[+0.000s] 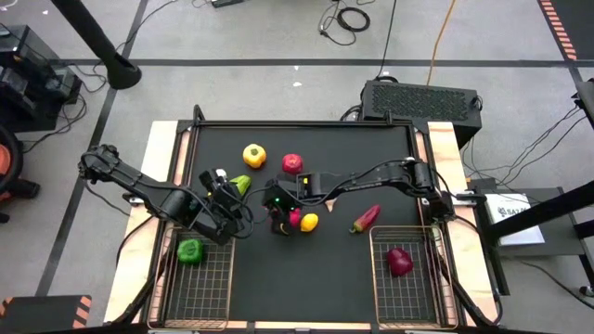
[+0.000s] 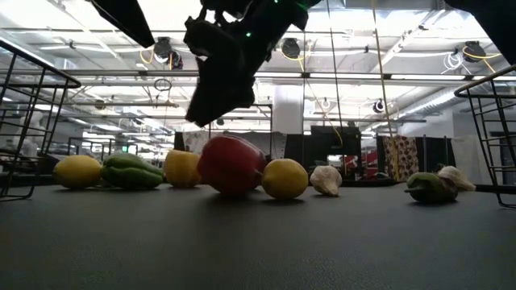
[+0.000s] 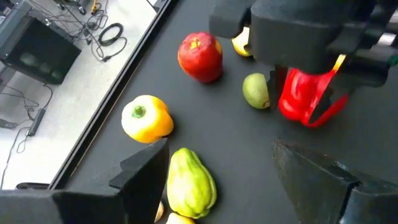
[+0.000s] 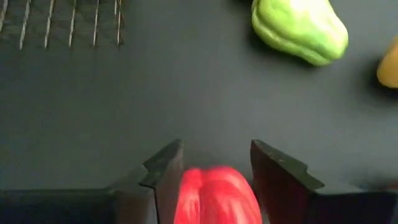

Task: Sort produce into baskets
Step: Put the red bell pepper into the left gold wire basket

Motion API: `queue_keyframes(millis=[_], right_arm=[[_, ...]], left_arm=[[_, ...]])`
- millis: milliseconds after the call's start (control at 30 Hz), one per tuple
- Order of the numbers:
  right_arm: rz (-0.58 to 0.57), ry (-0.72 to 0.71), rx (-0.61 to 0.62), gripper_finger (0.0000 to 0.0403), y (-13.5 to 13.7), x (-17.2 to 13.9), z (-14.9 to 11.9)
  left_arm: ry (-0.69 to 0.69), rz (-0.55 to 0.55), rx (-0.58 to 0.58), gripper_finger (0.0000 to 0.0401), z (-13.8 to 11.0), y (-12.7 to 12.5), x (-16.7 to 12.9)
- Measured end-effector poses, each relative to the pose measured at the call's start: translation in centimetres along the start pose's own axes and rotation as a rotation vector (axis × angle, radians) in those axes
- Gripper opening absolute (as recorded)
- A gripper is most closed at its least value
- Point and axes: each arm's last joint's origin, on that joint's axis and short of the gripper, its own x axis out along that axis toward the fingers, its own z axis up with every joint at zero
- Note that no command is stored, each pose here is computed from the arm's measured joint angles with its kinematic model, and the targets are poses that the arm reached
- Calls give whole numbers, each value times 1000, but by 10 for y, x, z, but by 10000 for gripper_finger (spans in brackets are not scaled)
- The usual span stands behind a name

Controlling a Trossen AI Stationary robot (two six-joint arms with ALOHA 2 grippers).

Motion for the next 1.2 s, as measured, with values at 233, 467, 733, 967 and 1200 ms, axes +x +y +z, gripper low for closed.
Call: queue_keyframes(millis=[233, 467, 733, 967, 1200], right_arm=[[-46, 175, -66, 182, 8, -63, -3], [-196, 327, -76, 183, 22, -128, -24], [-275, 216, -144, 183, 42, -161, -46], [-376, 190, -94, 183, 39, -181, -82], [-388, 96, -81, 183, 37, -199, -104]], left_arm=[[-1, 6, 3, 287, -2, -1, 2], [-6, 6, -32, 287, -5, -3, 10], [-206, -176, 27, 287, 30, -32, 23], [-117, -301, 117, 287, 40, -58, 70], [29, -403, 255, 256, 75, -71, 115]])
